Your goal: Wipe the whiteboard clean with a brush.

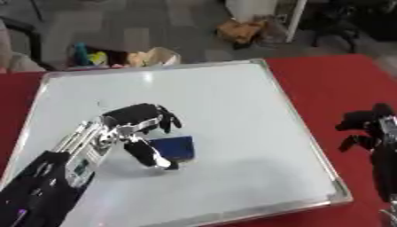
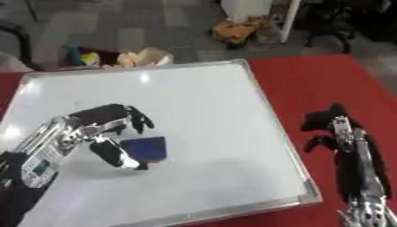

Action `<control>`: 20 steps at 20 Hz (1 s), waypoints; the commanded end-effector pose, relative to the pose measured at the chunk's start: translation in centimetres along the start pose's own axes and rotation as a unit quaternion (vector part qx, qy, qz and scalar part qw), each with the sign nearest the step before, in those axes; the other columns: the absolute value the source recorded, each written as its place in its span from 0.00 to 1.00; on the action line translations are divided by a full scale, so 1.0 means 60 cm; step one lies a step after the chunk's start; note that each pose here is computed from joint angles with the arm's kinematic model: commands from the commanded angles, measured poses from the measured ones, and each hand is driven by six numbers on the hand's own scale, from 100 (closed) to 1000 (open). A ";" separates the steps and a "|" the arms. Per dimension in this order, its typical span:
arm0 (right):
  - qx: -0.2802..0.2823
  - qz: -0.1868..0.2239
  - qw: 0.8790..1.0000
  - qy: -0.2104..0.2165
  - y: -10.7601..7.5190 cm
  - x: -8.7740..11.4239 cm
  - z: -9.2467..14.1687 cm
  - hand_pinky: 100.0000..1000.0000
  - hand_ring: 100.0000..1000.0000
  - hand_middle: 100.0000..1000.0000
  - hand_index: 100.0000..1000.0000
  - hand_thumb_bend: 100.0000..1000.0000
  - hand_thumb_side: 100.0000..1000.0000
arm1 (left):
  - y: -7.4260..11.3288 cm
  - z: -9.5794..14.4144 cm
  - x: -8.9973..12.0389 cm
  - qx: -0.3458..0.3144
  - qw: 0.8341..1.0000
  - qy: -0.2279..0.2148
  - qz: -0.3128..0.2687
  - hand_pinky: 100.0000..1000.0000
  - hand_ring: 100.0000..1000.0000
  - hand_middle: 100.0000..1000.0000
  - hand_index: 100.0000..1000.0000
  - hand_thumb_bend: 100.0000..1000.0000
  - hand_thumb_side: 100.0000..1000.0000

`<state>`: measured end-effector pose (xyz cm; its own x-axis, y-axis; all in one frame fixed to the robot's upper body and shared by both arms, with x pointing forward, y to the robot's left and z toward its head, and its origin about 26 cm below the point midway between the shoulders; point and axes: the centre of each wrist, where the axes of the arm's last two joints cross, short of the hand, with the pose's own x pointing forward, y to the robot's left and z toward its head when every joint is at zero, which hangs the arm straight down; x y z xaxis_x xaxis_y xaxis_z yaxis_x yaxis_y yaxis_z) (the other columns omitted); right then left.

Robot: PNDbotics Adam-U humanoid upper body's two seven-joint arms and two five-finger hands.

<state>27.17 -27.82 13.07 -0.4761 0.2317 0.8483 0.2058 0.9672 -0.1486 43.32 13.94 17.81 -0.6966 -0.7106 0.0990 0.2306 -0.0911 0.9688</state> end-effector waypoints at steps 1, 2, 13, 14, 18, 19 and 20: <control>0.002 -0.001 1.000 -0.015 -0.004 0.013 -0.006 0.25 0.54 0.45 0.57 0.00 0.94 | 0.013 0.000 0.005 0.008 1.000 -0.003 -0.014 0.40 0.67 0.53 0.83 0.56 0.36; 0.002 -0.002 1.000 -0.015 -0.004 0.013 -0.006 0.25 0.54 0.45 0.57 0.00 0.94 | 0.013 0.000 0.006 0.008 1.000 -0.004 -0.016 0.40 0.66 0.53 0.83 0.56 0.36; 0.003 -0.003 1.000 -0.015 -0.003 0.013 -0.006 0.25 0.54 0.45 0.57 0.00 0.94 | 0.008 -0.004 0.008 0.005 1.000 -0.006 -0.023 0.39 0.65 0.52 0.83 0.53 0.34; 0.003 -0.003 1.000 -0.015 -0.003 0.013 -0.006 0.25 0.54 0.45 0.57 0.00 0.94 | 0.008 -0.004 0.008 0.005 1.000 -0.006 -0.022 0.39 0.65 0.52 0.83 0.53 0.34; 0.003 -0.003 1.000 -0.014 -0.002 0.012 -0.005 0.25 0.54 0.45 0.57 0.00 0.94 | 0.006 -0.004 0.007 0.005 1.000 -0.004 -0.021 0.39 0.65 0.51 0.82 0.52 0.33; 0.003 -0.003 1.000 -0.014 -0.002 0.013 -0.005 0.25 0.54 0.45 0.57 0.00 0.94 | 0.005 -0.005 0.007 0.005 1.000 -0.004 -0.021 0.38 0.64 0.51 0.82 0.50 0.31; 0.003 -0.003 1.000 -0.014 -0.002 0.013 -0.005 0.25 0.54 0.45 0.57 0.00 0.94 | 0.005 -0.005 0.007 0.006 1.000 -0.003 -0.020 0.38 0.64 0.50 0.82 0.50 0.30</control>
<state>27.17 -27.80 13.06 -0.4755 0.2311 0.8488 0.2052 0.9674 -0.1485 43.26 13.57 17.35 -0.7046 -0.7056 0.0752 0.2187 -0.1151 0.9690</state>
